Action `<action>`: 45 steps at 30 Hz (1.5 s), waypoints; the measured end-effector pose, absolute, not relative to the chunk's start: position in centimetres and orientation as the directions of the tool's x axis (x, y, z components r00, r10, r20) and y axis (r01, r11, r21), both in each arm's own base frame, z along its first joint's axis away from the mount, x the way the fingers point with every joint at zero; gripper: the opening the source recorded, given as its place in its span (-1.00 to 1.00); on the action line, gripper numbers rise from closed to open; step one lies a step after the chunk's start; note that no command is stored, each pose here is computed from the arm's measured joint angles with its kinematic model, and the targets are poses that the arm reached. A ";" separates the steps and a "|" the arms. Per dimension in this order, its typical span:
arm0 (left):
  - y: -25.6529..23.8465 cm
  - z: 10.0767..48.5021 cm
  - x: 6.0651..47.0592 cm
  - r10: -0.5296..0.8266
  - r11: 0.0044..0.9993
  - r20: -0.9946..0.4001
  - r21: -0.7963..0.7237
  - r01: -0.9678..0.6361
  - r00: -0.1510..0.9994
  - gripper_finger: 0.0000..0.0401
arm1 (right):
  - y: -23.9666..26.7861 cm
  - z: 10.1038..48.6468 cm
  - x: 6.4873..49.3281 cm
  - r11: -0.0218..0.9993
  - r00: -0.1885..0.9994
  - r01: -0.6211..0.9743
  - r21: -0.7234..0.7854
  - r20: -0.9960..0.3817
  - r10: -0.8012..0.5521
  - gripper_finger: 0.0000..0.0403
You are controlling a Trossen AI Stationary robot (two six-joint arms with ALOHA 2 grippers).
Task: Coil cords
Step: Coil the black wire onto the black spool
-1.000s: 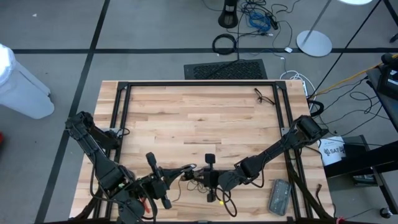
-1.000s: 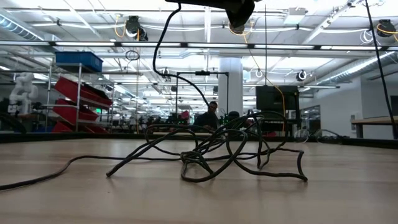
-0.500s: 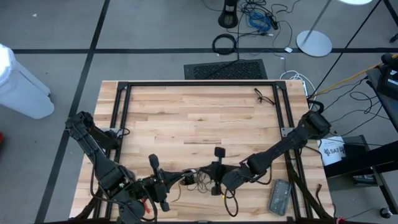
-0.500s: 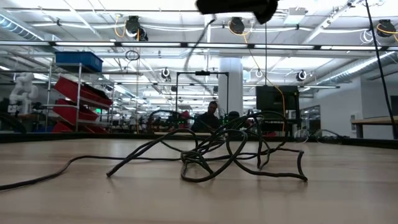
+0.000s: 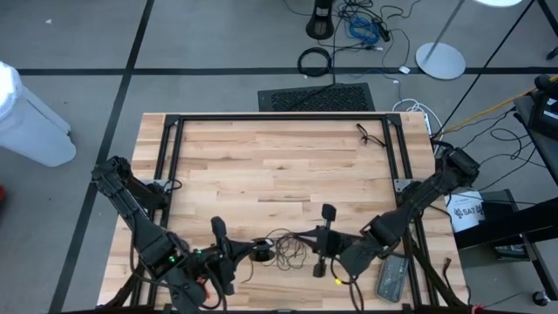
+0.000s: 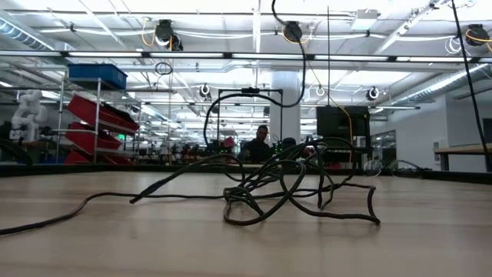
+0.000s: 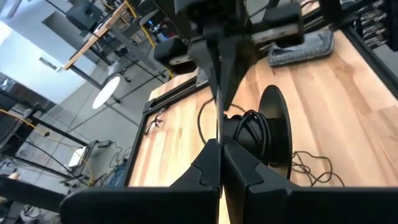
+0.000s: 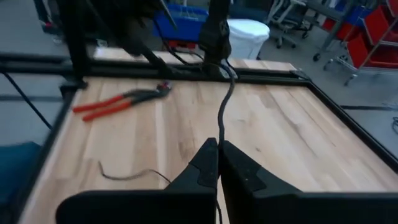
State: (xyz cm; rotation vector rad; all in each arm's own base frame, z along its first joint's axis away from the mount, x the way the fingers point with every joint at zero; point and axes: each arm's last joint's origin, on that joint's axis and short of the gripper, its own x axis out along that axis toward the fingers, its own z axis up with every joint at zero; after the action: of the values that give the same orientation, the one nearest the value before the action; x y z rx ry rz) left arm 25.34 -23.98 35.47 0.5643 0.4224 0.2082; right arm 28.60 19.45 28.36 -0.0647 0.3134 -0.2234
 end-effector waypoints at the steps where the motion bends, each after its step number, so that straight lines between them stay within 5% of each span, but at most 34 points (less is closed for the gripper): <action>1: -23.9 35.5 25.4 0.310 0.826 -0.327 0.558 -0.082 0.893 -0.99 | 19.7 28.5 28.5 0.976 0.933 0.198 -0.091 -0.289 -0.216 -1.00; 15: -23.1 33.8 27.6 0.491 0.681 -0.249 0.708 -0.189 0.835 -0.99 | 21.9 30.7 28.0 1.000 0.991 0.019 0.017 -0.129 -0.017 -1.00; 45: -22.7 34.0 27.7 0.644 0.531 -0.097 0.771 -0.351 0.759 -0.99 | 22.1 31.0 27.9 1.000 0.994 0.013 0.023 -0.107 -0.011 -1.00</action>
State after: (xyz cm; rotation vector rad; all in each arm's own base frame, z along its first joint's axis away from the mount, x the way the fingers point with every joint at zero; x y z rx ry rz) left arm 27.67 -22.70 34.02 0.8139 0.3974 0.6126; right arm 27.95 22.13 30.99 0.0233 0.1067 -0.0121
